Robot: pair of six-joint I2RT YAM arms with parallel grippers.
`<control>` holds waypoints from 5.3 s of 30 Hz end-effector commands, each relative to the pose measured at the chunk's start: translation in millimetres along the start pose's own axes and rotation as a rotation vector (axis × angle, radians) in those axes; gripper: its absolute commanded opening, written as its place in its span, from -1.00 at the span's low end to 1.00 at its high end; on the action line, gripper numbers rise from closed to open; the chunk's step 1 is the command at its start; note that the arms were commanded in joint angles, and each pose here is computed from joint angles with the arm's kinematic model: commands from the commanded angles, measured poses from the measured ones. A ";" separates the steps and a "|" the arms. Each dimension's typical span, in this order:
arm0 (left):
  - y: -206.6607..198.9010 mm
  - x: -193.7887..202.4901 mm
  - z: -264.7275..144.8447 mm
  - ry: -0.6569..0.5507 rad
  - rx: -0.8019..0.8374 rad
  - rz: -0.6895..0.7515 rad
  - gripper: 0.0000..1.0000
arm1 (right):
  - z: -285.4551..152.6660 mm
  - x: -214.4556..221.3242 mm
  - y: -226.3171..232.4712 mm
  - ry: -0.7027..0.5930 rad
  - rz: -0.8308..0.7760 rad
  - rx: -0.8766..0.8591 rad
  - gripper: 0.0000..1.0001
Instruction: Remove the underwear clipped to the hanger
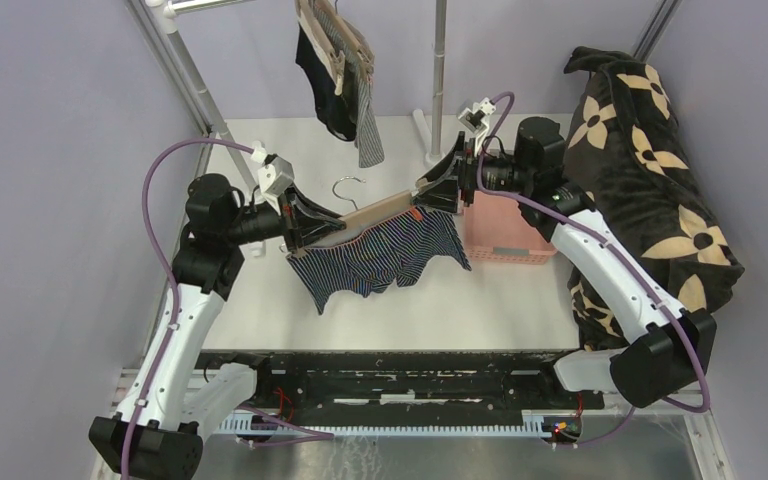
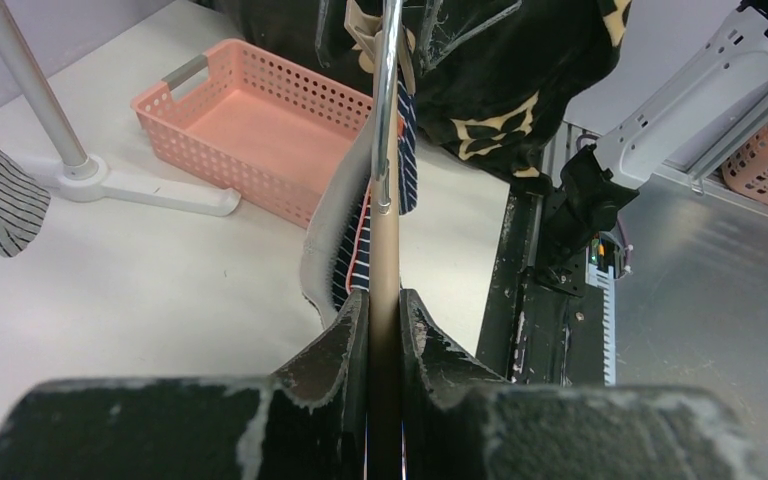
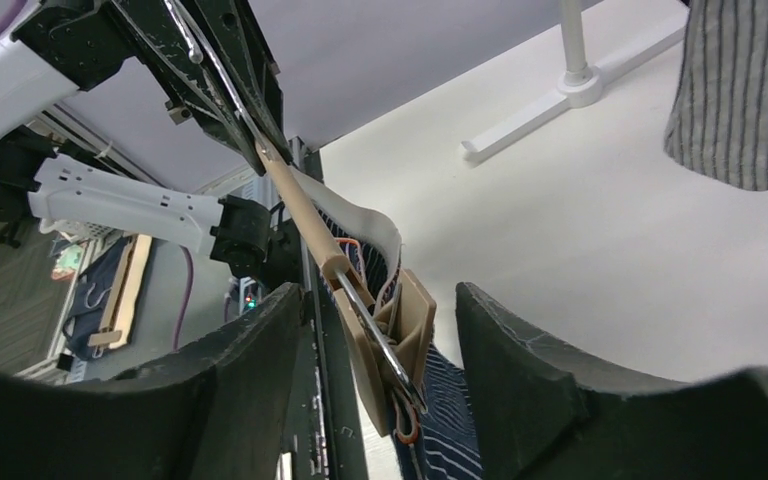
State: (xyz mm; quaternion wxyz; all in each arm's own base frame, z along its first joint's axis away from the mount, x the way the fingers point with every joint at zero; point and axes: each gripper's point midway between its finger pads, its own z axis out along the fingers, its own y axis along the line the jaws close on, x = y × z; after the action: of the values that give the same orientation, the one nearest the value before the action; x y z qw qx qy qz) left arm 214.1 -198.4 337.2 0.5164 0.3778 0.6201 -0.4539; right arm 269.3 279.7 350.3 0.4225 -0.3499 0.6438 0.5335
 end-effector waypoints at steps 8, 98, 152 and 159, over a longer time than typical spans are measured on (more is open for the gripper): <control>1.1 -11.6 2.3 -0.029 0.005 0.017 -0.94 | 4.1 -27.1 11.7 -0.053 -0.100 -0.003 -0.67; -4.9 -82.6 78.4 -0.601 0.163 -0.161 -0.02 | 8.0 -112.9 52.7 -0.576 -0.318 -0.104 -0.98; 5.1 -12.7 62.3 -0.327 -0.063 -0.016 -0.94 | -4.8 -124.1 70.2 -0.582 -0.318 -0.088 -0.98; 1.0 -39.4 63.8 -0.304 -0.055 -0.010 0.70 | -4.1 -121.3 70.1 -0.569 -0.315 -0.090 -0.98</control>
State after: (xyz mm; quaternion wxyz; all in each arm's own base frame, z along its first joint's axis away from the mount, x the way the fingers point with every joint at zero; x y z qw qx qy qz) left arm 240.5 -261.2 335.8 0.5822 0.2784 0.5752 -0.5027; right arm 267.7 298.4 451.3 0.6062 -0.2878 0.4653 0.5773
